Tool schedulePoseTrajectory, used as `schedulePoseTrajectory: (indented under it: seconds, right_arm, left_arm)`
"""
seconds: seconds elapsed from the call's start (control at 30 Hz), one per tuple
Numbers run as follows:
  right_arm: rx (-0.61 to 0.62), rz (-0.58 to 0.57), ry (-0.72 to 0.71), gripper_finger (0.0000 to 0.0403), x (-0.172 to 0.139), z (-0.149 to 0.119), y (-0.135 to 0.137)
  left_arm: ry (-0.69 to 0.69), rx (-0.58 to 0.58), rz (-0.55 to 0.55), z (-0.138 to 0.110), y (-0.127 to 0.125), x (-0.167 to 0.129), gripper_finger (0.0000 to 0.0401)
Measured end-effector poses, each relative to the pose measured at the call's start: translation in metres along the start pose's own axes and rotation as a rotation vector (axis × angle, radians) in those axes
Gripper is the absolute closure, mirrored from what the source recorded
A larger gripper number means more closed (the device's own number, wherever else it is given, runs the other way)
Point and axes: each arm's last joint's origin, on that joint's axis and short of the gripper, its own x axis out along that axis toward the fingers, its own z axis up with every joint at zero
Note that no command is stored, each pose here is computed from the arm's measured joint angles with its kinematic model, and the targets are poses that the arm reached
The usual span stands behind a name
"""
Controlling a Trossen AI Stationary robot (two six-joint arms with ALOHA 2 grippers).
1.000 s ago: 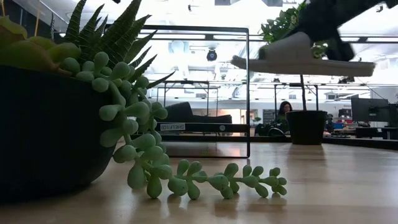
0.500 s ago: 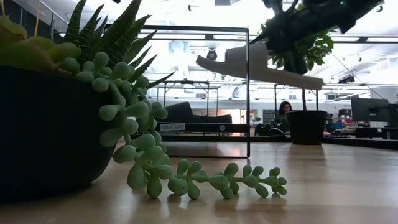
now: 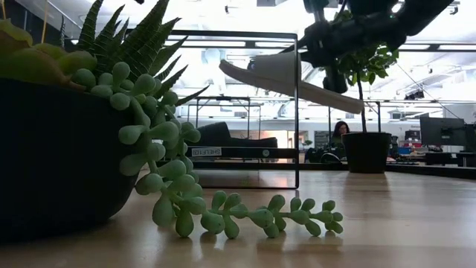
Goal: Pick and place slides into the shelf
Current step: Put the bottom gray slipper slide on the shelf
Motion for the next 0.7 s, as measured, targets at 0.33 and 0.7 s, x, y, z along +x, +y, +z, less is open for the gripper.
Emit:
schedulePoseTrajectory:
  seconds: [0.33,0.7]
  right_arm:
    - [-0.062,0.003,-0.040,0.0403,0.002,0.006,0.007]
    - [-0.022,-0.034,0.040,0.0403,0.053,0.020,0.012]
  left_arm:
    - [0.000,-0.022,0.002,0.000,0.000,0.000,0.0332]
    - [0.006,-0.044,0.025,0.000,0.001,0.000,0.0332]
